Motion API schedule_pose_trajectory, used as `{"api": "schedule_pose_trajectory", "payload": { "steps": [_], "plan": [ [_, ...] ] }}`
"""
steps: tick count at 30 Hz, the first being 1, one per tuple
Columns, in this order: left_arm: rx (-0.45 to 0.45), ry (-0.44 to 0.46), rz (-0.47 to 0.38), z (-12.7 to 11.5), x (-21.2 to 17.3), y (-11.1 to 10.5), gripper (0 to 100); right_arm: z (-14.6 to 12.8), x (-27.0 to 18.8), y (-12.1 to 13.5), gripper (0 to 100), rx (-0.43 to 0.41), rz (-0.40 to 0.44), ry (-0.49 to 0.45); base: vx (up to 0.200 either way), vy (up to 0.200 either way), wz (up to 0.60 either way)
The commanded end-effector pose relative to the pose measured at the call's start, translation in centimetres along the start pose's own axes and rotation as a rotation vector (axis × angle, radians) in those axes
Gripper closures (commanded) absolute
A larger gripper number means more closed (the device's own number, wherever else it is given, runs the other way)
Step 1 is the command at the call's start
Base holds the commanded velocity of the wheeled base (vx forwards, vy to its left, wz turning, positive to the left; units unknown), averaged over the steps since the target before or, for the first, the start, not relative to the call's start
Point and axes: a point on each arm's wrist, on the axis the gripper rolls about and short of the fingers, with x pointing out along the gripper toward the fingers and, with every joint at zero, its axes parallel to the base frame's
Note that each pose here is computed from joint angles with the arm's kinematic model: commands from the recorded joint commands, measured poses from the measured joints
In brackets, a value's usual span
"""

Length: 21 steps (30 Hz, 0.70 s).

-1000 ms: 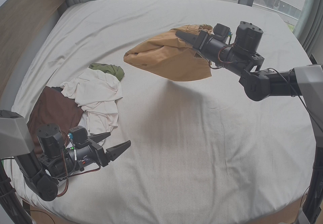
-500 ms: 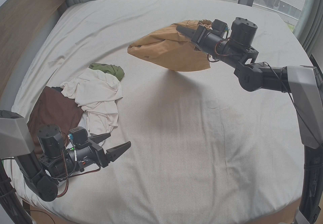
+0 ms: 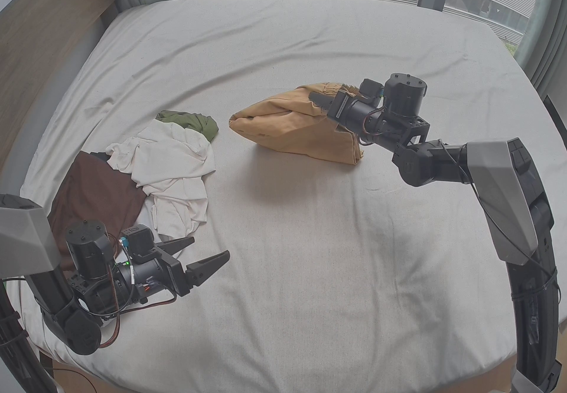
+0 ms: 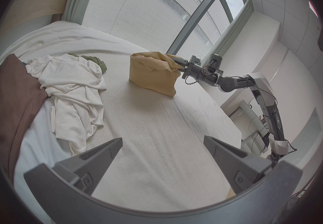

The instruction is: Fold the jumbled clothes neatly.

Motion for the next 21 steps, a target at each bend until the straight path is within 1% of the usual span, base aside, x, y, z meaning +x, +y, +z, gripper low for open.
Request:
{"api": "schedule_pose_trajectory", "payload": {
  "steps": [1,3,4,8,9,10,16,21],
  "plan": [
    [0.000,-0.003,0.002,0.1,0.0,0.1,0,-2.4,-1.2,1.0,100,0.024,-0.019,0.075,0.000,0.000,0.00],
    [0.000,-0.004,0.001,0.1,0.0,0.1,0,-3.7,-1.8,1.4,100,0.038,-0.028,0.105,0.000,0.000,0.00],
    [0.000,-0.004,0.001,0.1,0.0,0.1,0,-3.9,-1.9,1.4,100,0.040,-0.031,0.109,0.000,0.000,0.00],
    [0.001,-0.006,0.003,0.1,0.0,0.1,0,-6.0,-2.9,0.9,100,0.052,-0.074,0.132,0.000,0.000,0.00],
    [0.001,-0.006,0.003,0.1,0.0,0.1,0,-6.0,-2.9,0.9,100,0.052,-0.074,0.132,0.000,0.000,0.00],
    [0.000,-0.007,0.003,0.2,0.0,0.1,0,-6.9,-3.3,0.5,100,0.059,-0.091,0.145,0.000,0.000,0.00],
    [0.000,-0.009,0.004,0.2,0.0,0.1,0,-9.7,-4.4,-0.2,100,0.078,-0.118,0.192,0.000,0.000,0.00],
    [-0.005,-0.013,0.006,0.3,0.1,0.2,0,-10.8,-5.2,-0.8,100,0.086,-0.169,0.208,0.000,0.000,0.00]
  ]
}}
